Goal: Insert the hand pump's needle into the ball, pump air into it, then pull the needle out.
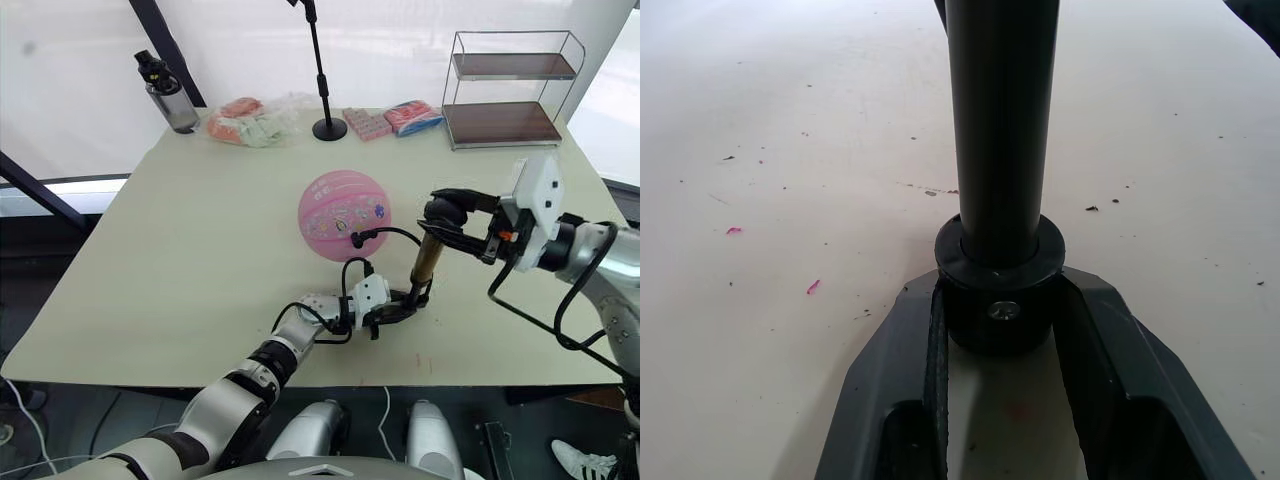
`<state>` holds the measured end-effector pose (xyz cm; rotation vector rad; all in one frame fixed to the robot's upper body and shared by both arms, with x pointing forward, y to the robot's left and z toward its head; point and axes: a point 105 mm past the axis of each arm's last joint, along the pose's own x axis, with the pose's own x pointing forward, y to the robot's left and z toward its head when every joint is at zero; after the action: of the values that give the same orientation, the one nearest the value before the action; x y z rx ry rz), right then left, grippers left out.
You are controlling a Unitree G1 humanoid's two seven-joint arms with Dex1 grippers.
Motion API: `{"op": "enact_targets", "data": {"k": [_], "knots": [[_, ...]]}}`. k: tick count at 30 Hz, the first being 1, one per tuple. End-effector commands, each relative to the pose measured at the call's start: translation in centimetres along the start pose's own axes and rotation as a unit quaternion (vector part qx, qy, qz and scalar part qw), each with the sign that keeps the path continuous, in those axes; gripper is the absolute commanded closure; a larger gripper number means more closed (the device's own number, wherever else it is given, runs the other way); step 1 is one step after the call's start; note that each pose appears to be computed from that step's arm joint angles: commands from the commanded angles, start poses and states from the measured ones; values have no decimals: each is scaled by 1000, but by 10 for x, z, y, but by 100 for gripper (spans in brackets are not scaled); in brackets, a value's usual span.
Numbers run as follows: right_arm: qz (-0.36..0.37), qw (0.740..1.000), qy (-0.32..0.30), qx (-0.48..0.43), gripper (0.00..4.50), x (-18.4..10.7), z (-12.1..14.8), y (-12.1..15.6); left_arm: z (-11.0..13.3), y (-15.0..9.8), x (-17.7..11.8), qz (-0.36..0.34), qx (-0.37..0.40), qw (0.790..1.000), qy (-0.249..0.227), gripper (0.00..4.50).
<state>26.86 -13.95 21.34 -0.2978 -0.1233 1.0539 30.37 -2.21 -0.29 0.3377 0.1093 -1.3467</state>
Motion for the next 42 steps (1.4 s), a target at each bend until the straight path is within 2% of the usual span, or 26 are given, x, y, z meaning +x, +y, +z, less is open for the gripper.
{"op": "enact_targets", "data": {"k": [1,6,14,18,34,42], "knots": [[25,998,47,39,285,7,-41,16,-28,-21,-2,-26,-36,998,41,343],[28,997,64,45,285,12,-69,27,-28,-20,-3,-23,-36,998,41,343],[27,996,62,58,285,18,-85,38,-27,-19,-3,-20,-37,998,40,343],[21,997,41,56,285,18,-70,34,-28,-19,-3,-18,-37,998,41,343],[-18,999,-36,-22,285,-1,44,-20,-27,-21,0,-19,-41,998,38,343],[-28,997,-44,-54,285,-17,85,-34,-27,-22,0,-19,-42,998,37,343]]}}
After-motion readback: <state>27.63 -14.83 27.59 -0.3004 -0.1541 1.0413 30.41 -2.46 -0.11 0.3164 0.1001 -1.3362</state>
